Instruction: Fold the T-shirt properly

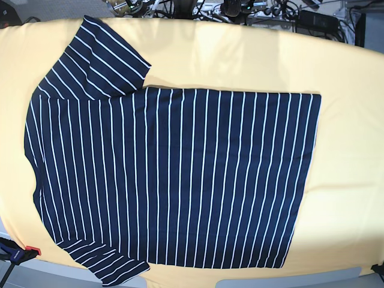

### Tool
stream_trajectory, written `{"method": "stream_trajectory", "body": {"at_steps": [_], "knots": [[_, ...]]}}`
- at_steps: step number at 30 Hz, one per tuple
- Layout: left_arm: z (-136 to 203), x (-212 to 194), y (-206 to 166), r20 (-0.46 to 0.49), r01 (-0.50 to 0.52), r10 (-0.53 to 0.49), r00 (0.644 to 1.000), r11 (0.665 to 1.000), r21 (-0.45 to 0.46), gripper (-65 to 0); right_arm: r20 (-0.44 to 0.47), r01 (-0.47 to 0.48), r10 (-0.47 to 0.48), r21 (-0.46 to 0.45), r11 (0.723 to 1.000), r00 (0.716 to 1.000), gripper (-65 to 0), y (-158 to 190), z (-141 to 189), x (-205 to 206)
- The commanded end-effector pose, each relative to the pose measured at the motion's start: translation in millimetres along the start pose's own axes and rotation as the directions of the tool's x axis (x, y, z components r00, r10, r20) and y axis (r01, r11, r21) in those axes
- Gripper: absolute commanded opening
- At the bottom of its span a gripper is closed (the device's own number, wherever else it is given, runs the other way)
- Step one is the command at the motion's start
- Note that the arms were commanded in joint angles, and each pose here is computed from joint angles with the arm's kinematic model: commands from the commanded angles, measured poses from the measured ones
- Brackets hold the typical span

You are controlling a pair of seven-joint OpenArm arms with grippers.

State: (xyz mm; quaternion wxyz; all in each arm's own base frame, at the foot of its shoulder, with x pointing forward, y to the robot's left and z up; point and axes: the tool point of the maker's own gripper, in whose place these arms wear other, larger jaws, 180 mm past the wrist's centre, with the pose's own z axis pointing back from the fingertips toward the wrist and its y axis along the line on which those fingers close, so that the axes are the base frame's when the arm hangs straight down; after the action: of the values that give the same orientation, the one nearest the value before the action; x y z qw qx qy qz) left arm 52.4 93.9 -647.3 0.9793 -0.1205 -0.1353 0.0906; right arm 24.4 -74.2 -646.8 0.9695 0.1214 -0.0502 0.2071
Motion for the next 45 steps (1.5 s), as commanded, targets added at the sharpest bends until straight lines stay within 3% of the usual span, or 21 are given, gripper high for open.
{"method": "stream_trajectory", "body": {"at_steps": [1, 17, 20, 26, 30, 37, 45], "knots": [[-0.3, 3.6, -5.7, 0.020, 0.000, 0.000, 1.000, 1.000, -0.019, -65.0, 0.009, -0.003, 0.003, 0.005, 1.000, 1.000, -65.0, 0.0, 0.7, 1.2], [-0.8, 5.9, -8.5, 0.002, 0.008, -0.008, 1.000, 1.000, -0.027, -65.0, -0.015, -0.003, 0.003, 0.005, 1.000, 1.000, -65.0, 0.1, 0.8, -4.3], [-0.3, -2.2, -8.7, -0.067, 0.015, -0.017, 0.998, 0.999, -0.030, -65.0, -0.098, -0.018, 0.019, 0.008, 1.000, 0.995, -65.0, 0.3, 1.7, -19.4], [12.6, -24.0, -9.4, -0.136, 0.030, -0.035, 0.990, 0.999, -0.043, -65.0, -0.279, -0.105, 0.122, 0.074, 0.992, 0.953, -65.0, 9.2, 10.7, -68.2], [32.7, -56.2, -1.9, -0.193, 0.001, -0.010, 0.981, 0.999, -0.048, -65.0, -0.300, -0.109, 0.145, 0.134, 0.985, 0.943, -65.0, 24.4, 21.9, -99.1], [87.1, -112.6, 2.5, -0.250, 0.190, -0.217, 0.944, 0.974, -0.127, -65.0, -0.357, -0.155, 0.206, 0.168, 0.974, 0.911, -65.0, 38.1, 63.6, -154.3], [166.9, -123.0, 8.4, -0.233, 0.334, -0.368, 0.900, 0.927, -0.172, -65.0, -0.248, -0.265, 0.291, 0.134, 0.955, 0.924, -65.0, 59.1, 141.4, -160.1]]}}
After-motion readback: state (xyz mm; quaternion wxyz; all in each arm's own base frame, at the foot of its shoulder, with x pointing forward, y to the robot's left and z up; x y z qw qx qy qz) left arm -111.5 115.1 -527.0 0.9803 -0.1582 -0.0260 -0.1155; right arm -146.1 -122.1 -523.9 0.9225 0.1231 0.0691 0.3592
